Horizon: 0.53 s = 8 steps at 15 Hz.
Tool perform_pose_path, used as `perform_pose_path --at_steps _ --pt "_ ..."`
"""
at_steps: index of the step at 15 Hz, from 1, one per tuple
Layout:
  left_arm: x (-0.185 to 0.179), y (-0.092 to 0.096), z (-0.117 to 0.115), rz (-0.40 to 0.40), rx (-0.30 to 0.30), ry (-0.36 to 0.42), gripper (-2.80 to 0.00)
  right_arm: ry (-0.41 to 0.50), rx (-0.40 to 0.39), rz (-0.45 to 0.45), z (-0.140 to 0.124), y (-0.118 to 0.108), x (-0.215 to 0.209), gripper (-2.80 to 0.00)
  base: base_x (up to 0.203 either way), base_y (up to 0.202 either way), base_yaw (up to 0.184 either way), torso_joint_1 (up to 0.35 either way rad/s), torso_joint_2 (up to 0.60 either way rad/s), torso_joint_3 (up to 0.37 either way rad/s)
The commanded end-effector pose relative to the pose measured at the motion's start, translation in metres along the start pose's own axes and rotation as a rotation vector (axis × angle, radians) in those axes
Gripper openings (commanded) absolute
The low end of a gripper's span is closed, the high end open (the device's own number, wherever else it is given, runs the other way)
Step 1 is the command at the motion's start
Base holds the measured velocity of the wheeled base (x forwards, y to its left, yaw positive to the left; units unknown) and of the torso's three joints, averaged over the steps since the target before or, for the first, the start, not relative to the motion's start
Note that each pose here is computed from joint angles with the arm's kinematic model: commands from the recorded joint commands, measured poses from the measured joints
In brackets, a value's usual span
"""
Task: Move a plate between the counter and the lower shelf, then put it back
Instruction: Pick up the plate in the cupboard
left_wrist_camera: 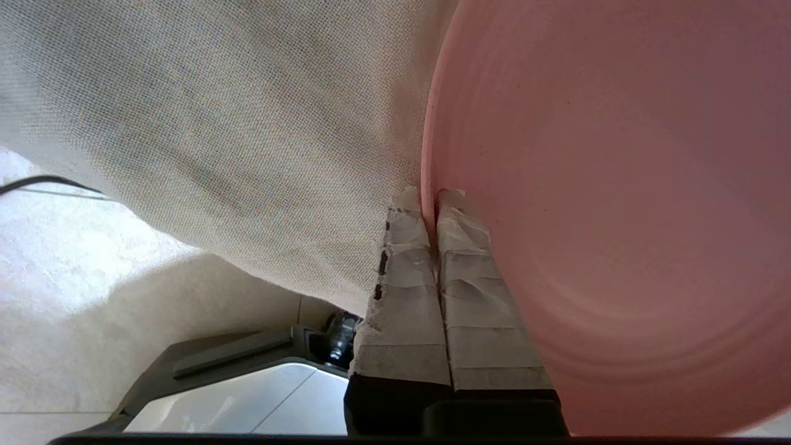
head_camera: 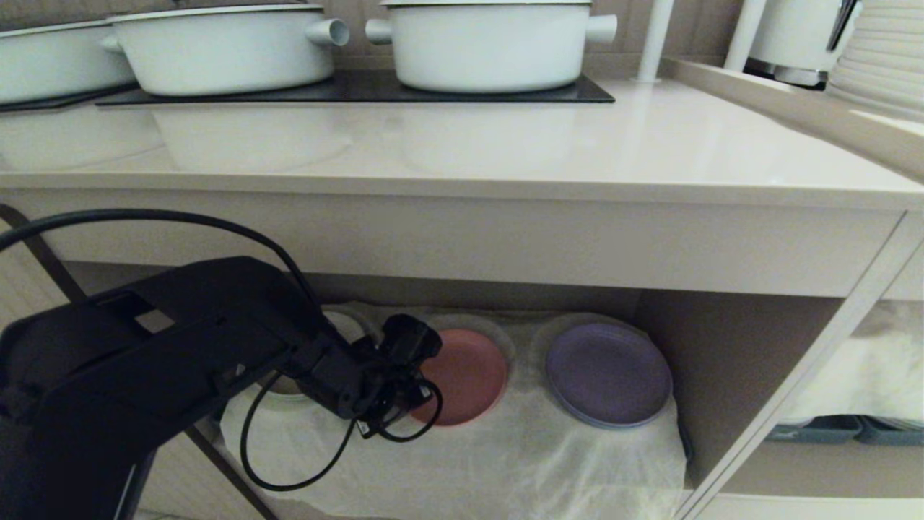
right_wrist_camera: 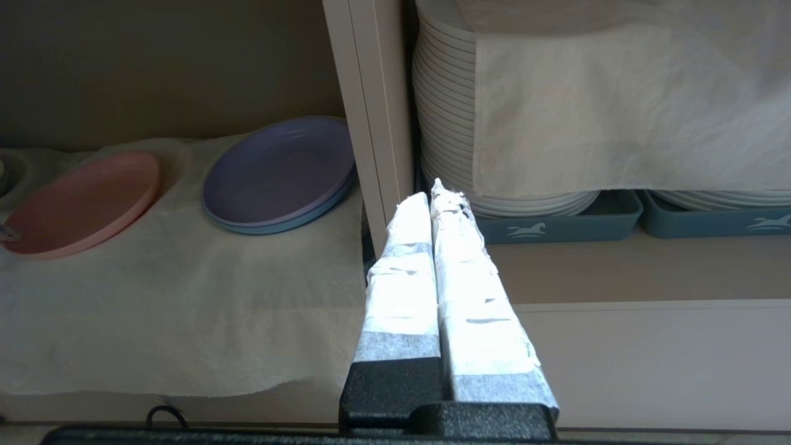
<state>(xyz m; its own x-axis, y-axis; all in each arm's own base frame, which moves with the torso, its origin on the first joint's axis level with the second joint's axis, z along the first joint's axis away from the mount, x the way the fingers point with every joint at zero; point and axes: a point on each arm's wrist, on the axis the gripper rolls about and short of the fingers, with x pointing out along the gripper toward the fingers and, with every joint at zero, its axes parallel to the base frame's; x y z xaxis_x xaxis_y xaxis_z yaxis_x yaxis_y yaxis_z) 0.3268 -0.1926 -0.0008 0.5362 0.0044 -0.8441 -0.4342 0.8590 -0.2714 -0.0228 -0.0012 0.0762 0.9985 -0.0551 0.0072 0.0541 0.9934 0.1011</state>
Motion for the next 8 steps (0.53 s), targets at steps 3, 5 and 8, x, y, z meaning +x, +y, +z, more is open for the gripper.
perform_pose_path --at_steps 3,5,8 --pt "-0.007 0.0 0.003 -0.009 -0.014 -0.014 -2.8 0.0 0.002 0.0 0.0 0.0 0.0 -2.8 0.0 0.0 0.0 0.0 0.0 0.0" --pt "-0.013 0.0 0.005 -0.017 -0.018 -0.014 -2.8 0.0 0.0 0.0 0.0 0.0 0.0 -2.8 0.0 0.0 0.0 0.0 0.0 0.0" --pt "-0.018 0.003 0.004 0.005 -0.009 0.001 -2.8 0.0 0.0 0.0 0.0 0.0 0.0 -2.8 0.0 0.0 0.0 0.0 0.0 0.0"
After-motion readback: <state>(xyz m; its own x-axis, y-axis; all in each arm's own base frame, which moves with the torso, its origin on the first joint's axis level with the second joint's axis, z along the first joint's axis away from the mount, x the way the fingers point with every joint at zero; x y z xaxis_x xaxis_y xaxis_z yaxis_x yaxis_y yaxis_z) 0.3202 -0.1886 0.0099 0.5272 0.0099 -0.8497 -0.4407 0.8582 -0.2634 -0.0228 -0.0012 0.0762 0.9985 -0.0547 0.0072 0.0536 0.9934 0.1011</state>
